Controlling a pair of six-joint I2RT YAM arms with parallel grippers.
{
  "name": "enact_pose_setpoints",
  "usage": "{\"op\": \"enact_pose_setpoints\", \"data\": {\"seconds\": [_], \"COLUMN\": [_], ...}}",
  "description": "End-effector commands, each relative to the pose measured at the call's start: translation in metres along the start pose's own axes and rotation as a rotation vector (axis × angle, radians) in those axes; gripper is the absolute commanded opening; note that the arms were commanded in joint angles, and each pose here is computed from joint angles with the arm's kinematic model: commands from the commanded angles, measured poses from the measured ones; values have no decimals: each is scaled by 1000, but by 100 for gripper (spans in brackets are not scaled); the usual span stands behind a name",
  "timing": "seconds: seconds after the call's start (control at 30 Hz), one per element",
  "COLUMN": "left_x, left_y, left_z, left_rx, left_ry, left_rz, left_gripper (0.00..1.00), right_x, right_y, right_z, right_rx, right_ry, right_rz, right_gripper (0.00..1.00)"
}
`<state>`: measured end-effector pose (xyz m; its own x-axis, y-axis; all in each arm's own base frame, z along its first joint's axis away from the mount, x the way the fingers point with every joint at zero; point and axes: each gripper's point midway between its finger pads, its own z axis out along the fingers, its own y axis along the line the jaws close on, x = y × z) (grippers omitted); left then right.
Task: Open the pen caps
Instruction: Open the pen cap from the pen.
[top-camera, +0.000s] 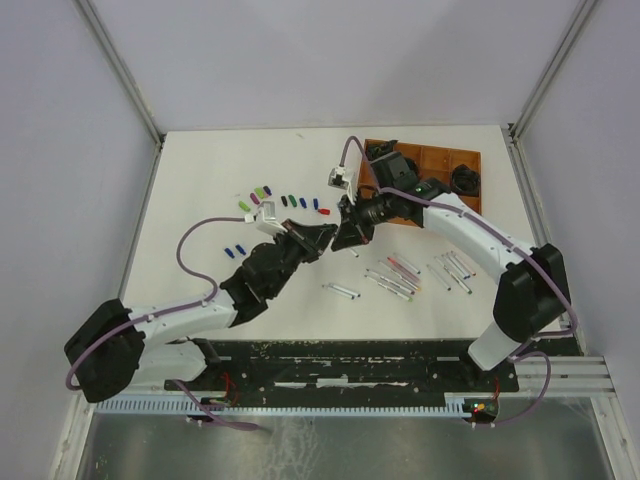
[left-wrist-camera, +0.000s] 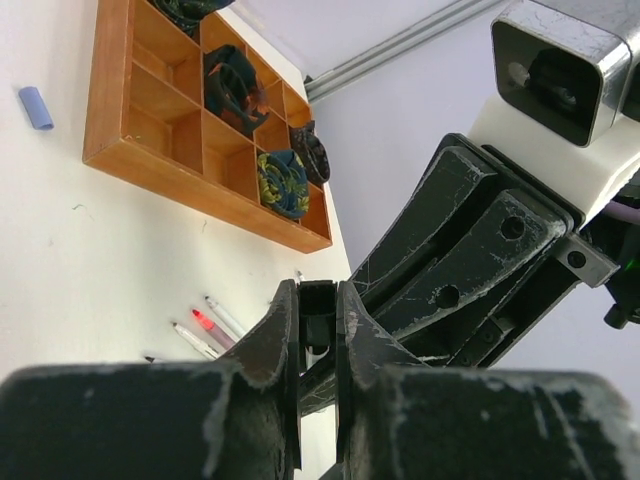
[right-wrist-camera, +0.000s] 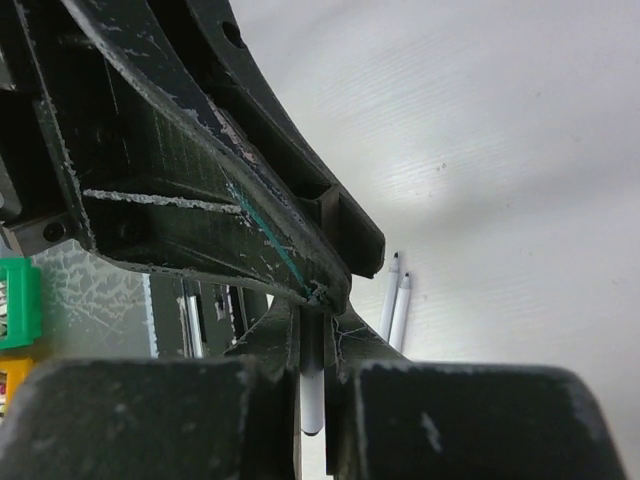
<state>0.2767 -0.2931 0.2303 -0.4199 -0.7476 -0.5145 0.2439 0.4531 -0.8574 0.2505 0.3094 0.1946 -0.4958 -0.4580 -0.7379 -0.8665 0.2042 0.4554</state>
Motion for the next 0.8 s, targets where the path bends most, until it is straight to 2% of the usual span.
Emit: {"op": "enact_pose_setpoints", "data": {"seconds": [0.0, 0.17, 0.23, 0.3, 0.4, 0.5, 0.63, 0.77], "left_x": [-94, -216, -248, -263, -256, -223, -173, -141], "left_y": [-5, 19, 18, 20, 26, 48, 103, 159], "left_z": [-4, -19, -21, -19, -14, -8, -10, -26], "left_rx": [21, -98, -120, -129, -154, -223, -399, -624], "left_ry": [-291, -616, -677, -682, -602, -431, -205, -95], "left_rz": [-5, 5, 7, 12, 45, 110, 137, 106], "left_gripper": [3, 3, 3, 3, 3, 3, 3, 3], "right_x": [6, 26, 34, 36, 32, 29, 29, 30], "right_y": [9, 3, 1, 0, -3, -9, -19, -22], "right_z": [3, 17, 25, 27, 23, 19, 16, 16], "right_rx": [-55, -79, -80, -81, -53, 0, 58, 62], "right_ry": [29, 111, 148, 158, 145, 120, 118, 120], "right_rz": [23, 73, 72, 68, 43, 8, -22, -14], "right_gripper": [2, 2, 2, 2, 2, 2, 2, 2]}}
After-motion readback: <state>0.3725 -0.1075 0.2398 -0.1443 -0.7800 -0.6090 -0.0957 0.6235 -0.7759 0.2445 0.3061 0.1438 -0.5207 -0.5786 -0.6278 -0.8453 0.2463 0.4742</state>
